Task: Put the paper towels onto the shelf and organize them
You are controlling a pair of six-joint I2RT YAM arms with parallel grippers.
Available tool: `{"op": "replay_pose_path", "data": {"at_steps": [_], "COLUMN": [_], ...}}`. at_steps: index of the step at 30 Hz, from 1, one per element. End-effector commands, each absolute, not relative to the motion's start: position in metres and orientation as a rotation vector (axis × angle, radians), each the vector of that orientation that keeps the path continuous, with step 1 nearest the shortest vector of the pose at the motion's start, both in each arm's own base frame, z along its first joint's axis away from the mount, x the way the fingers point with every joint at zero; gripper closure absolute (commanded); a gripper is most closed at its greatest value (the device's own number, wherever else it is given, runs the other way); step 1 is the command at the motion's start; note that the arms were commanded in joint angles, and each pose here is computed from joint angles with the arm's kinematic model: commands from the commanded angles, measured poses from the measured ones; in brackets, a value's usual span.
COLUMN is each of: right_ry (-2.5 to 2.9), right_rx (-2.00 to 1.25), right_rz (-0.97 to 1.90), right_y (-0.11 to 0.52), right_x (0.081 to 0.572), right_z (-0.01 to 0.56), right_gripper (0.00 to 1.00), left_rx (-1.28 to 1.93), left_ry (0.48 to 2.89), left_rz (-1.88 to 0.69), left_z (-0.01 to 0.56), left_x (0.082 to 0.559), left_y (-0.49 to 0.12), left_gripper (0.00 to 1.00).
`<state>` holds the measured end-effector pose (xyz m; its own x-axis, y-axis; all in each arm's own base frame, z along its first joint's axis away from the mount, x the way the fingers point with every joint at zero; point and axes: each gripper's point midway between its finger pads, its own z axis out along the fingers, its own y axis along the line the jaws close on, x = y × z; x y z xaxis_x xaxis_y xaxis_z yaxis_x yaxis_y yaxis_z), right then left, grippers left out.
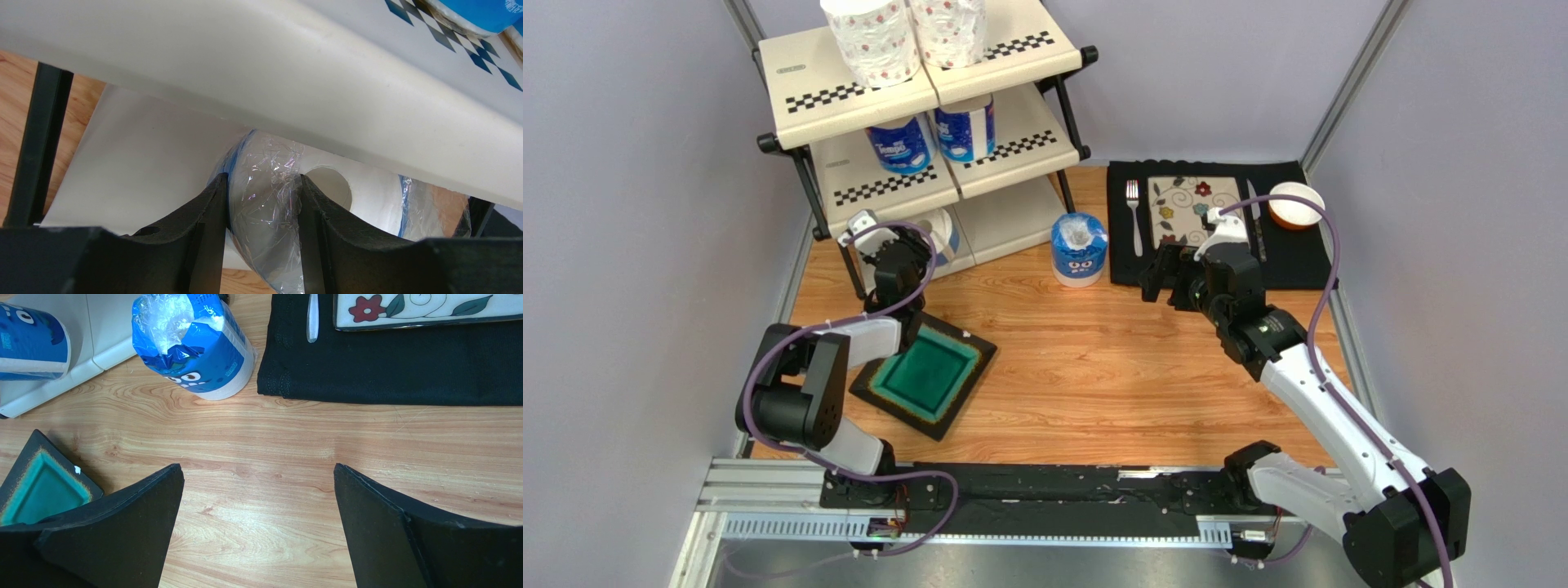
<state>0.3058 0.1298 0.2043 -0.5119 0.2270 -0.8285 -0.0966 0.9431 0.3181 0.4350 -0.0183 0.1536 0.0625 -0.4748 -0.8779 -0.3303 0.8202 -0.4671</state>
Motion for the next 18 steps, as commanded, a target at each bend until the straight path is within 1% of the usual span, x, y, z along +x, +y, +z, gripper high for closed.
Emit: {"op": "replay_pose_path", "data": {"at_steps": [1, 12, 14, 15, 16, 18], "right_ry": [2.059, 2.06, 2.064, 2.065, 2.064, 2.066], "right_rx": [0.078, 0.077, 0.078, 0.078, 0.075, 0.074], "right_rz": [0.402, 0.398, 0.402, 0.401, 0.403, 0.403], "right_y": [0.131, 0.131, 0.132, 0.132, 0.132, 0.132], "right_x": [0.308, 0.308, 0.308, 0.309, 0.309, 0.308], "right_z": [0.208, 0.208, 0.207, 0.207, 0.207, 0.207], "right_gripper": [0.04, 0.04, 0.04, 0.04, 0.04, 0.04], "left_rx": [-0.708, -0.685, -0.683, -0.681, -0.679, -0.685], "left_ry": [1.366, 1.382, 1.388, 1.393, 1.401, 1.406], "left_rz": [-0.25, -0.208, -0.201, -0.198, -0.197, -0.2], "left_z": [0.196, 0.189, 0.187, 0.186, 0.185, 0.183], "left_x": [0.452, 0.459, 0.459, 0.459, 0.459, 0.459], "left_y": [-0.025, -0.024, -0.024, -0.024, -0.024, -0.024], "left_gripper": [0.7, 0.67, 0.64, 0.62, 0.55, 0.45]}}
